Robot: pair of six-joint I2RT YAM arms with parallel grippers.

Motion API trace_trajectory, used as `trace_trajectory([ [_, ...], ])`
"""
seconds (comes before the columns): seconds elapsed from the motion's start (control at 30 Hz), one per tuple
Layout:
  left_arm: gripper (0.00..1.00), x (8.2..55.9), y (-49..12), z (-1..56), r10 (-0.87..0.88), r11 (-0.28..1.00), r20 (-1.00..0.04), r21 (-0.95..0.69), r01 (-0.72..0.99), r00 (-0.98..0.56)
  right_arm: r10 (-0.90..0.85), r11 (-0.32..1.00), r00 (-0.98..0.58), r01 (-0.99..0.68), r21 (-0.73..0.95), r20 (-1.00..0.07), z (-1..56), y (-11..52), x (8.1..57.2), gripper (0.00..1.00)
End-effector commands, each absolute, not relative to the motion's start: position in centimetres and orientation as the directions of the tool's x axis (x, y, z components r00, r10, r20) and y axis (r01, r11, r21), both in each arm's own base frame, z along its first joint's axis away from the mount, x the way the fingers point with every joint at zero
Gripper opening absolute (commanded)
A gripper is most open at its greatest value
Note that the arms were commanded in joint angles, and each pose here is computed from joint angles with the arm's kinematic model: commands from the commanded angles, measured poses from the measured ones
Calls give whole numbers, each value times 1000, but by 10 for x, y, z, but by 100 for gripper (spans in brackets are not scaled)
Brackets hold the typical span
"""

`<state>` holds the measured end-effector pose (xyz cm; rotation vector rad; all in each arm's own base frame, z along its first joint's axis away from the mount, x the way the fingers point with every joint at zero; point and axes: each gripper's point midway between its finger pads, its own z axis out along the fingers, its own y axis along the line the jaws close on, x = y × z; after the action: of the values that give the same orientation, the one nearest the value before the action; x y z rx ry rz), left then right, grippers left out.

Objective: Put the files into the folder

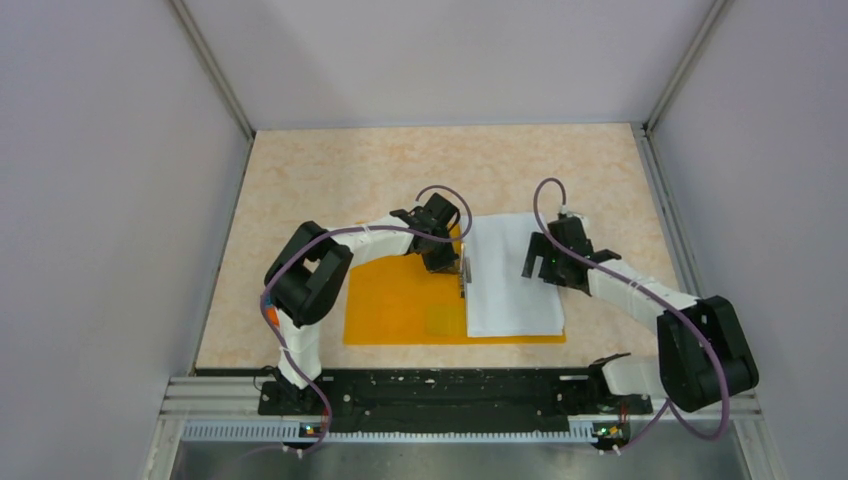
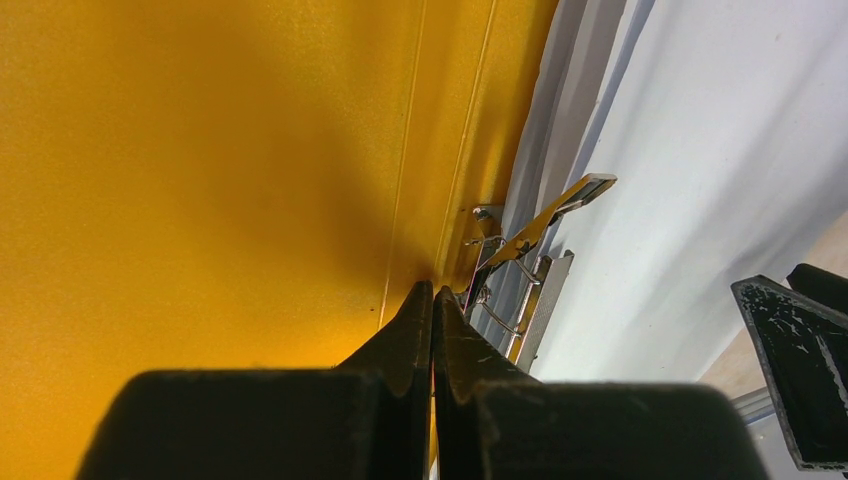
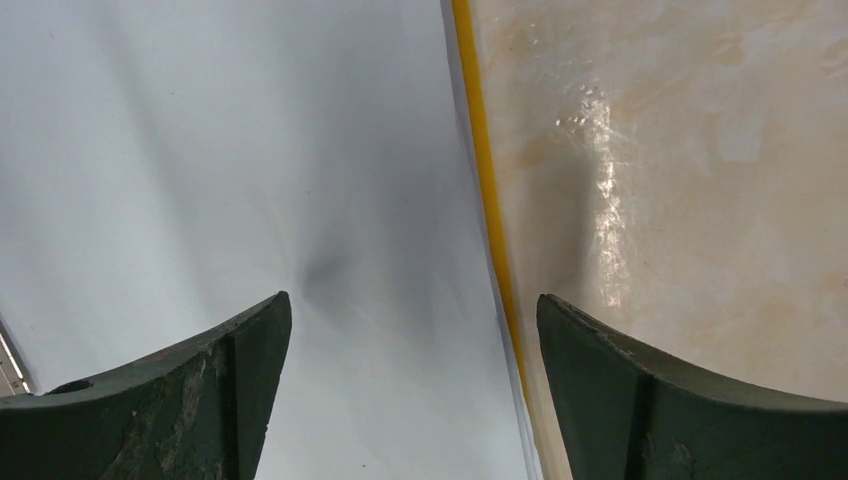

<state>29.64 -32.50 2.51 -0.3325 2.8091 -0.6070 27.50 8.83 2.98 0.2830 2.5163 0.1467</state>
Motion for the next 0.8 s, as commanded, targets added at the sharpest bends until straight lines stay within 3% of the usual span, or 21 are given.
trace_trajectory([
  [0.0,0,302,-325,27,-271,893,-214,-420,-162,-938,250,968,-759,188,165,-602,55,85,283,91],
  [0.17,10,324,-323,68,-249,902,-323,-421,-97,-913,269,961,-738,167,218,-619,84,91,279,87],
  [0.27,16,349,-322,99,-267,894,-402,-444,-69,-876,277,952,-754,131,278,-595,91,107,261,71],
  [0.33,22,372,-328,119,-278,872,-448,-488,-28,-850,264,953,-771,115,280,-580,93,120,244,54],
  [0.43,31,399,-353,143,-266,813,-475,-578,70,-839,233,958,-802,90,274,-550,92,141,213,37],
  [0.6,34,441,-395,162,-223,742,-521,-639,203,-824,243,951,-827,102,291,-507,84,152,164,12],
  [0.77,34,467,-428,160,-238,673,-529,-694,254,-815,244,946,-847,99,310,-473,72,166,134,0],
])
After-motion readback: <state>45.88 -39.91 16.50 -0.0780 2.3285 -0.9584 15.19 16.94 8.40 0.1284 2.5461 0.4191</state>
